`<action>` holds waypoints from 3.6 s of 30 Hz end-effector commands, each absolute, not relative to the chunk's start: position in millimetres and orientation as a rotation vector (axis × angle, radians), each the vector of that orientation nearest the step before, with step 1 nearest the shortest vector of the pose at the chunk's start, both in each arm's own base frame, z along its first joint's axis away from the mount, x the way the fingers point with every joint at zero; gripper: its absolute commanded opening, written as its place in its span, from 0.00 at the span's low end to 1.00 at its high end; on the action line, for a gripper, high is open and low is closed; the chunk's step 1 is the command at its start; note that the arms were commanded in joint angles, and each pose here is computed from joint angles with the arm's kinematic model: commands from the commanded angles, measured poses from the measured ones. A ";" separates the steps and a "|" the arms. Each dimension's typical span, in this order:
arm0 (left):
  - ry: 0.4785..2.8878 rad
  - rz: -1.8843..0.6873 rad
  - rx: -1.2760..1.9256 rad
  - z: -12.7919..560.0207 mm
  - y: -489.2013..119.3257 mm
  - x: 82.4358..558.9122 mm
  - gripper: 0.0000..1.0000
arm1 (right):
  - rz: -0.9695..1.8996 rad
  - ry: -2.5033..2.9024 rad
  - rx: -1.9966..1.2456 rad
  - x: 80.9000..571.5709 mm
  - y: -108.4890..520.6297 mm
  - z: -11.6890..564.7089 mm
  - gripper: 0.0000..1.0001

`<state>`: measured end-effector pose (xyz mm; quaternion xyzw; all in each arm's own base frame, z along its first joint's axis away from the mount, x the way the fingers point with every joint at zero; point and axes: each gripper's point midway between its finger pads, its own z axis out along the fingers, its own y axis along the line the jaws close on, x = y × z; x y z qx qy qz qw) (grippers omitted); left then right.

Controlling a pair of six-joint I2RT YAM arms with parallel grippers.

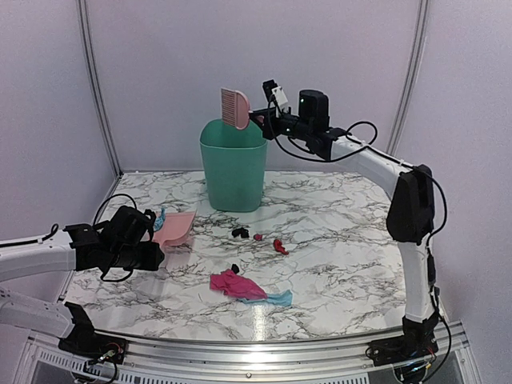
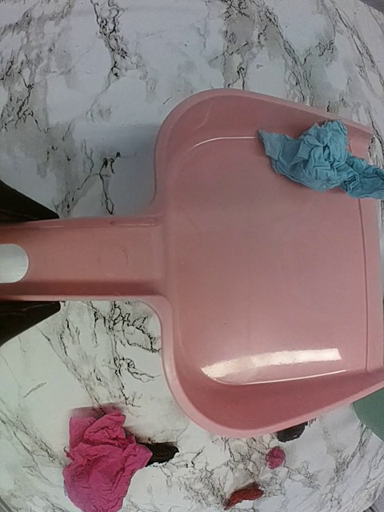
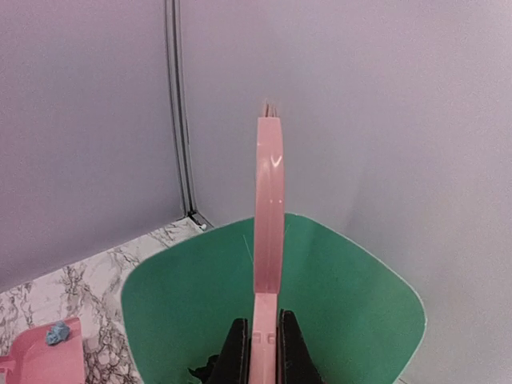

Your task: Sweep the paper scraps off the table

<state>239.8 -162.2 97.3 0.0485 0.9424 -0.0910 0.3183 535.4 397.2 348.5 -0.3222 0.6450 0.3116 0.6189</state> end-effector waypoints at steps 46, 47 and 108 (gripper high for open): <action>2.415 -0.443 0.585 140.1 -249.9 208.6 0.00 | -0.567 2.372 0.979 228.2 -14.6 182.0 0.00; 2.413 -0.447 0.597 140.4 -251.7 206.7 0.00 | -0.566 2.369 0.994 223.2 -18.6 180.7 0.00; 2.460 -0.415 0.496 133.7 -227.2 178.0 0.00 | 0.140 2.753 0.658 292.5 131.0 91.4 0.00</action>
